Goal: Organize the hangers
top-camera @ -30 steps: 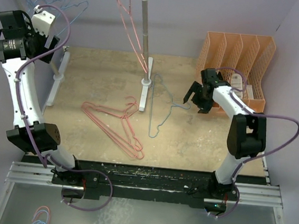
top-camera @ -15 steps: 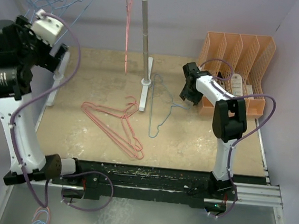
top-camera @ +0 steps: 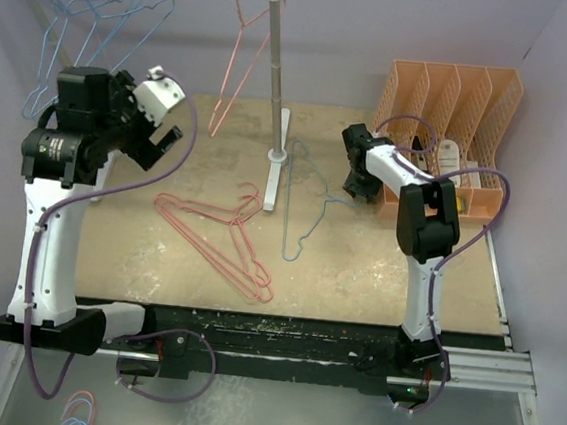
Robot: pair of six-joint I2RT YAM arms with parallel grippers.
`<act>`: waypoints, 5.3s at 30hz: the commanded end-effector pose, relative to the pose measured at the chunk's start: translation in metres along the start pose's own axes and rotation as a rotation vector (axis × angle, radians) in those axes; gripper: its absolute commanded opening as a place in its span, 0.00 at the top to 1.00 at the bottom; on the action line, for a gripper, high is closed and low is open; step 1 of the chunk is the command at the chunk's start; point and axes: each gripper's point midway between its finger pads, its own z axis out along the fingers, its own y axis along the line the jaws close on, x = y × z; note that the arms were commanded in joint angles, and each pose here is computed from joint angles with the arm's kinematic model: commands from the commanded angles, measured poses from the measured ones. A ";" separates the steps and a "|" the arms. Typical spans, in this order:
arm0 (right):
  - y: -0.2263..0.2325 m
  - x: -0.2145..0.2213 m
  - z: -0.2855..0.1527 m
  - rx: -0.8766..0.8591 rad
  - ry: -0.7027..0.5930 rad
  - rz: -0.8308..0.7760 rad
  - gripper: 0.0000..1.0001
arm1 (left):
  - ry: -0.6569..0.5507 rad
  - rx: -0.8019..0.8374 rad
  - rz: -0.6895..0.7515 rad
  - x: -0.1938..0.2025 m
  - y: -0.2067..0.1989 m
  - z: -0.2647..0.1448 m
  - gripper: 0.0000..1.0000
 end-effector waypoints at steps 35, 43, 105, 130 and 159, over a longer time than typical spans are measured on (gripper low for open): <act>-0.002 0.120 -0.095 -0.346 0.163 -0.012 1.00 | 0.189 0.604 0.427 0.071 -0.348 0.120 0.01; 0.017 0.081 -0.105 -0.452 -0.007 -0.227 0.43 | 0.162 0.532 0.389 0.051 -0.343 0.133 0.01; -0.004 0.097 -0.020 -0.401 -0.045 -0.693 0.80 | 0.092 0.533 0.247 0.057 -0.320 0.103 0.01; 0.009 0.043 -0.151 -0.686 -0.196 -0.687 1.00 | -0.079 0.355 0.594 0.059 -0.330 0.222 0.01; 0.016 -0.001 -0.277 -0.948 -0.402 -0.540 0.95 | 0.035 0.541 0.381 0.057 -0.333 0.210 1.00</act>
